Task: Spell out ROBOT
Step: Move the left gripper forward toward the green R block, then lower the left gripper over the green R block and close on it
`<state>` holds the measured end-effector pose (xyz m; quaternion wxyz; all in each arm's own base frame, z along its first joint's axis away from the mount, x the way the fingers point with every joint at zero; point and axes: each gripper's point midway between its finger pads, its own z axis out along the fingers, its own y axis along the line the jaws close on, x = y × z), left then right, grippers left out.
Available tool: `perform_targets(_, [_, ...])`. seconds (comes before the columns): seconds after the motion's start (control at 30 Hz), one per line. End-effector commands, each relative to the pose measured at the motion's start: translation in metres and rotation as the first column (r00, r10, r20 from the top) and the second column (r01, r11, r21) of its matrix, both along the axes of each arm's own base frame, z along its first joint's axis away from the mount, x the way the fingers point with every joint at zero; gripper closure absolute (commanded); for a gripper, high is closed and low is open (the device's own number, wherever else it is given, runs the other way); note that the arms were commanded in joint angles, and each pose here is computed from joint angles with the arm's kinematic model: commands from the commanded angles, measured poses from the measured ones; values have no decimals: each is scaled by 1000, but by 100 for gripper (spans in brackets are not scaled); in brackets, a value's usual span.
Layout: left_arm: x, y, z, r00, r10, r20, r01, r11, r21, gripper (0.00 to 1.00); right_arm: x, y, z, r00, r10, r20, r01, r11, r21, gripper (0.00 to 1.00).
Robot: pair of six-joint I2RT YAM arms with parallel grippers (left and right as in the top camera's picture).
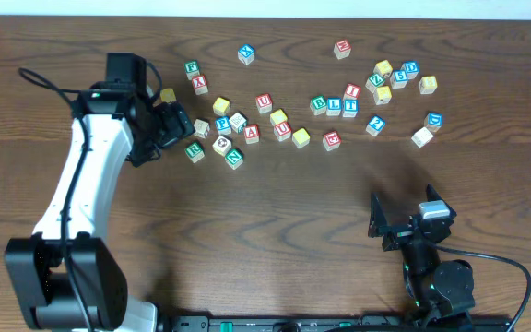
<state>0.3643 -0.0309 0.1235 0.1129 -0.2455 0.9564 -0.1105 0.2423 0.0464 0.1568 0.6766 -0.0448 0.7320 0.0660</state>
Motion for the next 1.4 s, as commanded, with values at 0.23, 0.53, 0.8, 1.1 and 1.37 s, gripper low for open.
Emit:
perform_targets(0.23, [8,9,-21,996,77,-53,-70,991,115,11,0,-1,-2,1000,-3,-4,3,1000,-8,1])
perform_targets(0.53, [8,11,-36,992,88,-90,-75,989,131,10,0,-1,-2,1000,-3,-4,3,1000,-8,1])
perform_targets(0.8, [13,8,-40,993,80,-82,-70,990,126,11,0,-1,-2,1000,-3,-4,3,1000,-8,1])
perform_targets(1.1, [20,-10,-39,998,36,-48,-30,992,126,11,0,-1,-2,1000,-3,-4,3,1000,-8,1])
perform_targets(1.37, [18,-6,-42,997,61,-53,-53,988,147,11,0,-1,-2,1000,-3,-4,3,1000,-8,1])
